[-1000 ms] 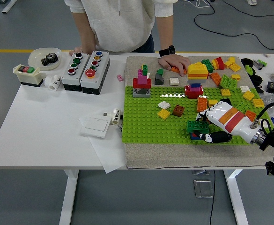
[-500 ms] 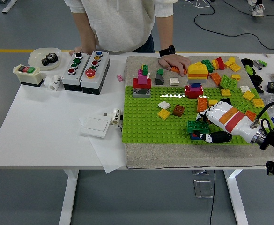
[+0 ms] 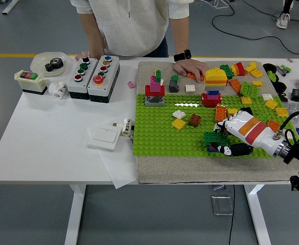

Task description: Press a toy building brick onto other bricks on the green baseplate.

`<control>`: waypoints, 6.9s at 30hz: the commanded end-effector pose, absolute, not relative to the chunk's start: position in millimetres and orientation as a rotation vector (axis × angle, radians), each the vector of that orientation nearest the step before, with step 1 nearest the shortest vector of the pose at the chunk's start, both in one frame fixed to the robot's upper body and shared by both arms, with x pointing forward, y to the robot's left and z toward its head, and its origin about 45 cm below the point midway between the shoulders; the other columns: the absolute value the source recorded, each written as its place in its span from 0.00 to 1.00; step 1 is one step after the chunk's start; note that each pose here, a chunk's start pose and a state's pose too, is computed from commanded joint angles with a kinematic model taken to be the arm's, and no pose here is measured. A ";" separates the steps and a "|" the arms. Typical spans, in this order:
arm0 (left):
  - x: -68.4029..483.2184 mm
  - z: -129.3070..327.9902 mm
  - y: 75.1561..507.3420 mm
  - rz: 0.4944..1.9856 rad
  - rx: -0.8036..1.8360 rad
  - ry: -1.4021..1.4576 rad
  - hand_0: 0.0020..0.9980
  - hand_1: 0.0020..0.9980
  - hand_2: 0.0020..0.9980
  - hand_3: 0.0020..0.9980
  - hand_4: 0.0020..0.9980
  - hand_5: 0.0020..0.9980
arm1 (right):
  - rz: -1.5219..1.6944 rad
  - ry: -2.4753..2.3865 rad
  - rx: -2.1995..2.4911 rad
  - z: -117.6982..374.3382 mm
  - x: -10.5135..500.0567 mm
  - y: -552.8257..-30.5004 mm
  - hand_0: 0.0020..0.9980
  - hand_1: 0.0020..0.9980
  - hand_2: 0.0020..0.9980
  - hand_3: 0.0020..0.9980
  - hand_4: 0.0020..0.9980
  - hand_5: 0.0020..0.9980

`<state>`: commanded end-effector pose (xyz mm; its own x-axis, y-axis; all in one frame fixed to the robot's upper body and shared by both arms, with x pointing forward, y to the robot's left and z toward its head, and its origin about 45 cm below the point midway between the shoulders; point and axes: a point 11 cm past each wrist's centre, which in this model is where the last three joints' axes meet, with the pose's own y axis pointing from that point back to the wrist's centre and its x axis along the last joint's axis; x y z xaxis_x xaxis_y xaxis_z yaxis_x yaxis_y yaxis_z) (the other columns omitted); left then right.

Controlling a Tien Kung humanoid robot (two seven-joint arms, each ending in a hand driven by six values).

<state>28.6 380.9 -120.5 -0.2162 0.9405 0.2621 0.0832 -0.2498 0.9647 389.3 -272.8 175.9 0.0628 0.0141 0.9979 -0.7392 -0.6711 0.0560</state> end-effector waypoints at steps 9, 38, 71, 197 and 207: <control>28.7 -120.5 381.0 1.550 1.327 1.284 0.52 0.62 0.78 0.80 0.84 0.83 | 1.662 -0.732 1.767 177.2 389.8 -273.8 0.34 0.37 0.44 0.47 0.64 0.57; 30.8 -120.3 381.4 1.553 1.322 1.280 0.52 0.62 0.78 0.80 0.84 0.83 | 1.661 -0.732 1.788 181.2 390.6 -272.3 0.34 0.39 0.47 0.50 0.75 0.58; 31.8 -120.0 382.5 1.551 1.325 1.274 0.51 0.61 0.77 0.79 0.84 0.83 | 1.670 -0.742 1.777 184.8 392.6 -274.0 0.34 0.40 0.48 0.51 0.81 0.61; 30.5 -119.7 384.5 1.545 1.339 1.265 0.50 0.60 0.76 0.79 0.84 0.82 | 1.665 -0.866 1.845 205.3 351.1 -249.3 0.49 0.49 0.53 0.51 0.61 0.48; 32.1 -119.5 384.7 1.545 1.336 1.262 0.50 0.60 0.76 0.79 0.84 0.82 | 1.682 -0.872 1.837 207.6 351.9 -251.3 0.49 0.48 0.52 0.50 0.61 0.48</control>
